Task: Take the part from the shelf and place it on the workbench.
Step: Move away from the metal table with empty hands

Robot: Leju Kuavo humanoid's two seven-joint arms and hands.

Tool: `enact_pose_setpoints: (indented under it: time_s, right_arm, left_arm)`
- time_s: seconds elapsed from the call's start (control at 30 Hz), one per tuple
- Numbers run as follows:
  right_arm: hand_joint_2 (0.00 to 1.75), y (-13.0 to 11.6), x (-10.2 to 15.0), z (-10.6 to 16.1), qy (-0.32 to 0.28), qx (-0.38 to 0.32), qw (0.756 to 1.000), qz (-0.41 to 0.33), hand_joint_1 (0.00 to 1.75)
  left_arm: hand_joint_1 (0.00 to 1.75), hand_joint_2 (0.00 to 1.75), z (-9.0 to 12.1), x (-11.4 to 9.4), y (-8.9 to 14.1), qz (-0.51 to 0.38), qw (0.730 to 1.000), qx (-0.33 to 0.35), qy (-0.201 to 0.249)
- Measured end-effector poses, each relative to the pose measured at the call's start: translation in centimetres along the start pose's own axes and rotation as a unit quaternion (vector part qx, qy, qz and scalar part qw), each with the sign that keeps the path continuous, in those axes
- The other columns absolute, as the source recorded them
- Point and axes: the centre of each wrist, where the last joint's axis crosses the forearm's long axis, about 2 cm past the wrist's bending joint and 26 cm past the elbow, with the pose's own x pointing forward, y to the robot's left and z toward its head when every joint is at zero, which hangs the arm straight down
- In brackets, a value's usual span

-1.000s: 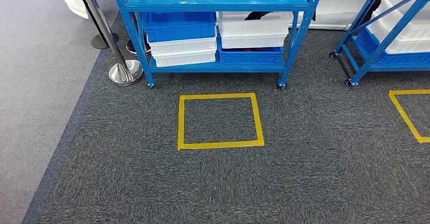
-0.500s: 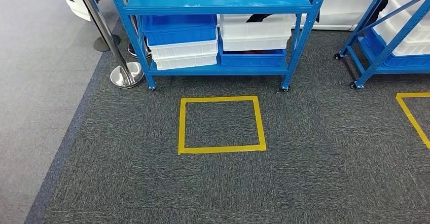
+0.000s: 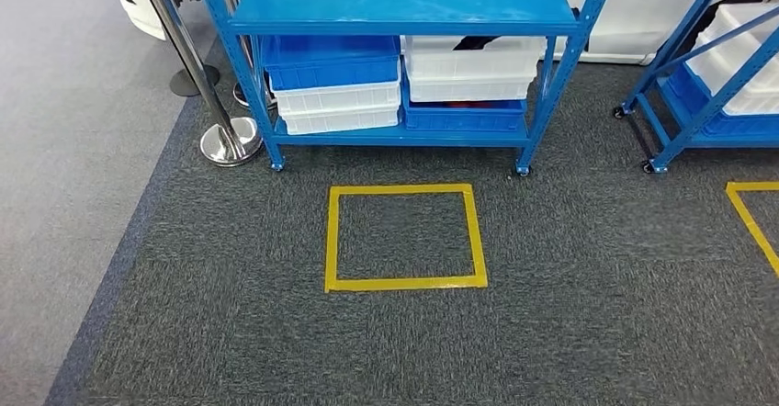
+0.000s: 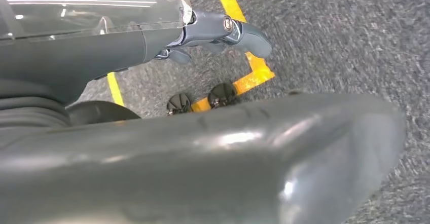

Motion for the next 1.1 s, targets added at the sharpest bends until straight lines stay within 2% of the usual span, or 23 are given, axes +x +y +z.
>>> enact_pose_setpoints:
  time_s: [0.83, 1.1]
  right_arm:
    - [0.0, -0.26, -0.38, -0.01, 0.0, 0.004, 1.0, 0.016, 0.0]
    - [0.0, -0.23, -0.07, -0.05, 0.001, 0.006, 1.0, -0.007, 0.0]
  left_arm:
    - [0.0, 0.0, 0.1, -0.23, 0.07, 0.016, 1.0, 0.018, 0.008]
    - [0.0, 0.0, 0.15, -0.31, 0.07, 0.023, 0.999, 0.021, 0.011]
